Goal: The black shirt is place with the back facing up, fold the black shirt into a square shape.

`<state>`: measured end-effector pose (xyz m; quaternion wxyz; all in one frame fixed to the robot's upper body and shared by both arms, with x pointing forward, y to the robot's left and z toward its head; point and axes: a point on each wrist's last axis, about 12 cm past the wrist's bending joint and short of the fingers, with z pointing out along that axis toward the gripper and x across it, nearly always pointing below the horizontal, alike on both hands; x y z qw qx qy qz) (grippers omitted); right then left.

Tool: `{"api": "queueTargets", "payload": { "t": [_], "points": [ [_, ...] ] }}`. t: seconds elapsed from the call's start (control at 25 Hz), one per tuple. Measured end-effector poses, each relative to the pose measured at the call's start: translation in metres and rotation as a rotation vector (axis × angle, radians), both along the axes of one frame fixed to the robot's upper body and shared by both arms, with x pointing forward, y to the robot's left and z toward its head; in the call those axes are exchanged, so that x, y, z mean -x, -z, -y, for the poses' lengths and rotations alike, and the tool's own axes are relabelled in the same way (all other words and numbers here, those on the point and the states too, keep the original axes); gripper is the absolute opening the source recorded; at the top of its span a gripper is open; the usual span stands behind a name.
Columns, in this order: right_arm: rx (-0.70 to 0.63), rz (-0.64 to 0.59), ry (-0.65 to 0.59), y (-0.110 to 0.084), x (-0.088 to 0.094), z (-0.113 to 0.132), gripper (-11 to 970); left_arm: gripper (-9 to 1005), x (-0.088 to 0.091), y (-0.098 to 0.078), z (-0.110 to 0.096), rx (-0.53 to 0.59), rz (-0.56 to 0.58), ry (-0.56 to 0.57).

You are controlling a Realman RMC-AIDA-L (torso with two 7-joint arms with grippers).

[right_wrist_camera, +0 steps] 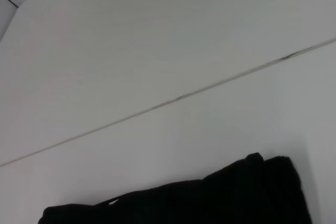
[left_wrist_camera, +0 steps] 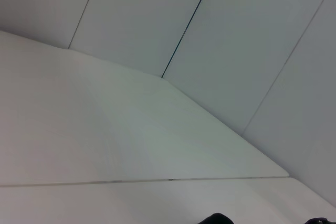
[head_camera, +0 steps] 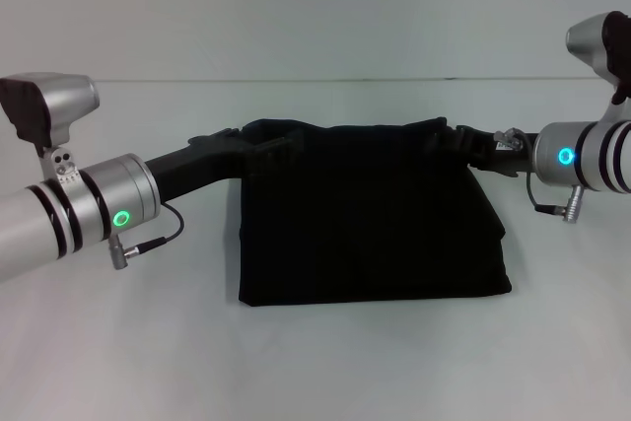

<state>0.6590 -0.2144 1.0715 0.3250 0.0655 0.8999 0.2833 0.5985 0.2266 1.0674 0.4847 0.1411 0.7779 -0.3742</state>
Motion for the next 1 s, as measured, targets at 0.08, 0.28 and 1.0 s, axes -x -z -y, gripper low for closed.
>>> {"api": "queueTargets", "payload": {
  "t": [0.08, 0.28, 1.0],
  "points": [
    [0.004, 0.003, 0.007, 0.0005, -0.0004, -0.0005, 507, 809, 0.0002, 0.0003, -0.0006, 0.002, -0.001, -0.003],
    [0.011, 0.007, 0.017, 0.0009, -0.001, -0.0004, 503, 810, 0.0014, 0.0014, -0.0025, 0.004, -0.004, -0.011],
    [0.034, 0.018, 0.017, 0.0011, -0.0026, -0.0043, 108, 809, 0.0004, 0.0002, -0.0037, 0.01, 0.0, -0.018]
  ]
}}
